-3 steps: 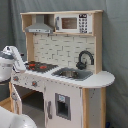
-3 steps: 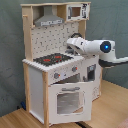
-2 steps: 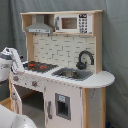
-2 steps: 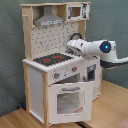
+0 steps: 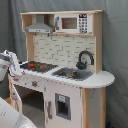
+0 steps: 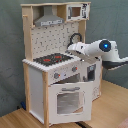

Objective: Play with the kitchen

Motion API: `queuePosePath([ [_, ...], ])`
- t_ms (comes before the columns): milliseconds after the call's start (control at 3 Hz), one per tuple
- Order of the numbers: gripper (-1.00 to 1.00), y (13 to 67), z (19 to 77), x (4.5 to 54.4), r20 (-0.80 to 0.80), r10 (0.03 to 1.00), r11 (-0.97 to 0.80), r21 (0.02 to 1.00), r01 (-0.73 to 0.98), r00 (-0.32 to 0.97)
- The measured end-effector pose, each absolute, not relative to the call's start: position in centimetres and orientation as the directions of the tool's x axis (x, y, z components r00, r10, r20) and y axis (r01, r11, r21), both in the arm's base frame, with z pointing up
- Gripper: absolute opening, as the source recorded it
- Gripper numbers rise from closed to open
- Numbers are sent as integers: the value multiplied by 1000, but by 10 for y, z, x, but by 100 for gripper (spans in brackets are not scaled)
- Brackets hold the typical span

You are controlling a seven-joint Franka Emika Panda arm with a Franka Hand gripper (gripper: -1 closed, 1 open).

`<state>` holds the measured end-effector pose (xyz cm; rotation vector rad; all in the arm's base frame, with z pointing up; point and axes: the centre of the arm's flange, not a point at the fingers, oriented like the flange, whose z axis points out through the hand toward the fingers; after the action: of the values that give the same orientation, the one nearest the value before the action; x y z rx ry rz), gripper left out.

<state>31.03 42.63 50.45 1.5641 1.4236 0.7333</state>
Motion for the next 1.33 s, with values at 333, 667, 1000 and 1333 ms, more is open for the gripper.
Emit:
queuePosePath([
  [333, 100, 429, 494, 302, -132, 976, 17, 839, 544, 173],
  [667, 100, 430, 484, 297, -129, 975, -11, 784, 621, 180],
  [1000, 100, 425, 474, 303, -129, 975, -34, 716, 697, 181],
  [1333, 100, 422, 460, 309, -125, 979, -47, 630, 775, 162],
])
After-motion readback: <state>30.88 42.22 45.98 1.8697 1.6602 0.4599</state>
